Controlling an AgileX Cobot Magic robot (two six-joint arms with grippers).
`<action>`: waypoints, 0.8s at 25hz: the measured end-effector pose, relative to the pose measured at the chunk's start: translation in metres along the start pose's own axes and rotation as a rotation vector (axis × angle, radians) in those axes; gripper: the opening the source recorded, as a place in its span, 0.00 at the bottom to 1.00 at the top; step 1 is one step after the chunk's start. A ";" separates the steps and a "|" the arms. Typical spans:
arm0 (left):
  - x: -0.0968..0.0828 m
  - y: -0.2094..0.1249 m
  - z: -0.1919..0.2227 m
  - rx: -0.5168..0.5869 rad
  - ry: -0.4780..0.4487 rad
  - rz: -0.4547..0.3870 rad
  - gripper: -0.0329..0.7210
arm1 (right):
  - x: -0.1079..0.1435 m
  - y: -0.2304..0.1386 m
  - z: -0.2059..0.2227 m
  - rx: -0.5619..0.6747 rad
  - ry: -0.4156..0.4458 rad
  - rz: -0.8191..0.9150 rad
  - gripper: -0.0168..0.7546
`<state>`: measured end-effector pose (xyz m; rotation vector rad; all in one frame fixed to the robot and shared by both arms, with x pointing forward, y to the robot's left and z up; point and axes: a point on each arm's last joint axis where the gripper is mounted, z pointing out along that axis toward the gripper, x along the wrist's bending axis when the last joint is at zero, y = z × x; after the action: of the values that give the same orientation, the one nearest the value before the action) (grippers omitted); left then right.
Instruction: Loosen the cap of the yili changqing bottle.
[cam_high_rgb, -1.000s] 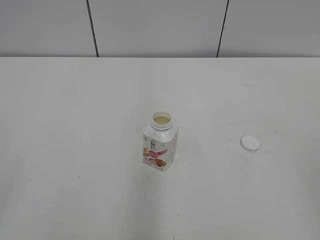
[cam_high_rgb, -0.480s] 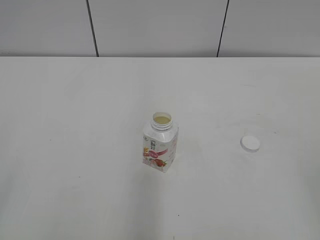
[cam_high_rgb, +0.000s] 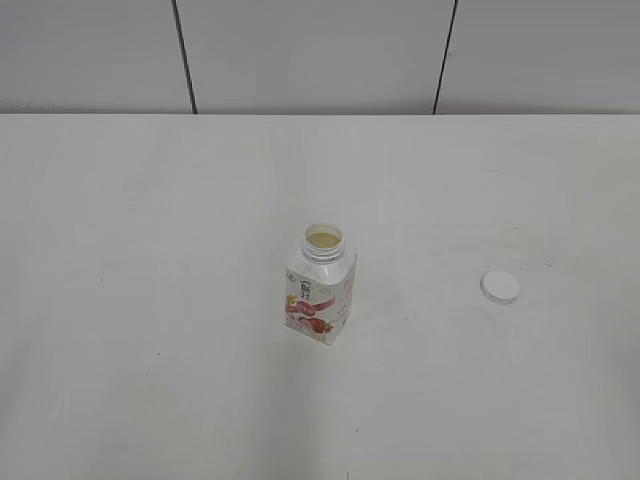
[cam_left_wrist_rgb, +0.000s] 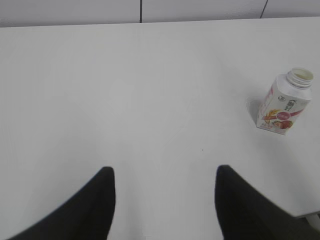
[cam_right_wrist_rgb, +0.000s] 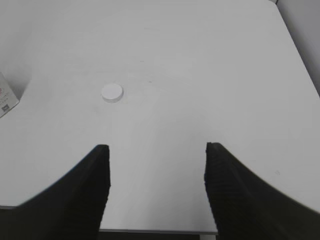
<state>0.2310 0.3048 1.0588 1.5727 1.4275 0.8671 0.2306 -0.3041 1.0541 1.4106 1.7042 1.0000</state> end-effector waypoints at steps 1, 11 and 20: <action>0.000 0.000 0.000 0.000 0.000 0.000 0.58 | 0.000 0.000 0.000 0.001 -0.012 0.006 0.64; 0.000 0.000 0.000 0.000 0.000 0.000 0.58 | 0.000 0.000 0.000 0.002 -0.040 0.021 0.64; 0.000 0.000 0.000 0.000 0.000 0.000 0.58 | 0.001 0.000 0.000 0.004 -0.088 0.046 0.64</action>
<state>0.2310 0.3048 1.0588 1.5727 1.4275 0.8671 0.2303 -0.3032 1.0541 1.4806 1.6175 0.9460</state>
